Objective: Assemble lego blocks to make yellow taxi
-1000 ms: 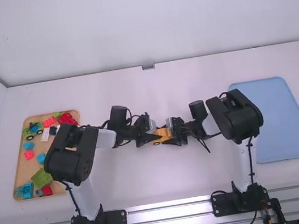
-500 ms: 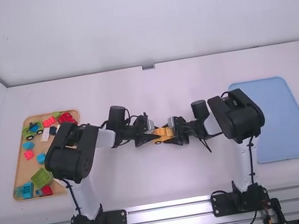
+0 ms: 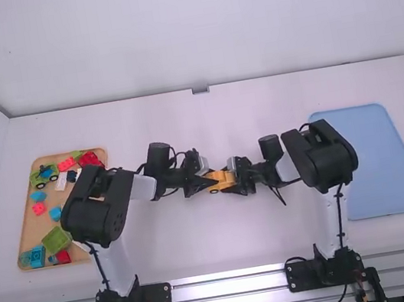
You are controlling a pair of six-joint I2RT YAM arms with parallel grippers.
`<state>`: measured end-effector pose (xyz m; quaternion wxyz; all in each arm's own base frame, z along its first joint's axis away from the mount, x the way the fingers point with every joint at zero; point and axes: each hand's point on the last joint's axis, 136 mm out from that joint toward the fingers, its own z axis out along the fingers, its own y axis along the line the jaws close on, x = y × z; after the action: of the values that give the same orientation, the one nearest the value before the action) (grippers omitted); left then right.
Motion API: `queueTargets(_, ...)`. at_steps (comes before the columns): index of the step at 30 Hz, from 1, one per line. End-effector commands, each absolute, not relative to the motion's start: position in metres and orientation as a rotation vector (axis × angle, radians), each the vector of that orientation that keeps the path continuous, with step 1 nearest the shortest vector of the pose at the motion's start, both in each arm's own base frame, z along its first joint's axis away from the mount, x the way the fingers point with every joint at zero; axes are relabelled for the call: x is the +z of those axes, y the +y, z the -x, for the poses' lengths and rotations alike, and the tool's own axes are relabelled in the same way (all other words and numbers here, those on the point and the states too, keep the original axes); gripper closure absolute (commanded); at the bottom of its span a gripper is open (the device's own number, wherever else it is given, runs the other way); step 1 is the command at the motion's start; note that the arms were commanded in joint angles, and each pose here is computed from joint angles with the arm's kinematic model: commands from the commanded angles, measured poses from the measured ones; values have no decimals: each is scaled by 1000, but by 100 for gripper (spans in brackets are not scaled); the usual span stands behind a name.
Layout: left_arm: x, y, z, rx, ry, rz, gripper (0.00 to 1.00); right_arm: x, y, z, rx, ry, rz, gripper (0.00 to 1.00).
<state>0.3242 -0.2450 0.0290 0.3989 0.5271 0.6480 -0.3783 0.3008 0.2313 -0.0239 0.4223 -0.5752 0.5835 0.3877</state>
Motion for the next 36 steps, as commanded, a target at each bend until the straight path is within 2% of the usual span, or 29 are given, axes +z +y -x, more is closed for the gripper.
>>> queueTargets(1,31,-255,-312,-1020,1661,-1335,99,-30,239,-291,998,1474,1461,45)
queueTargets(7,37,-258,-298,-1041,1514,-1418,99,-30,237,-292,996,1477,1457,46)
queueTargets(16,36,-253,-310,-1036,1603,-1343,99,-30,238,-291,998,1475,1461,46)
queueTargets(31,25,-246,-305,-915,1601,-1428,98,-33,237,-293,980,1495,1461,46)
queueTargets(36,45,-247,-300,-914,1552,-1450,99,-36,236,-296,969,1534,1447,45)
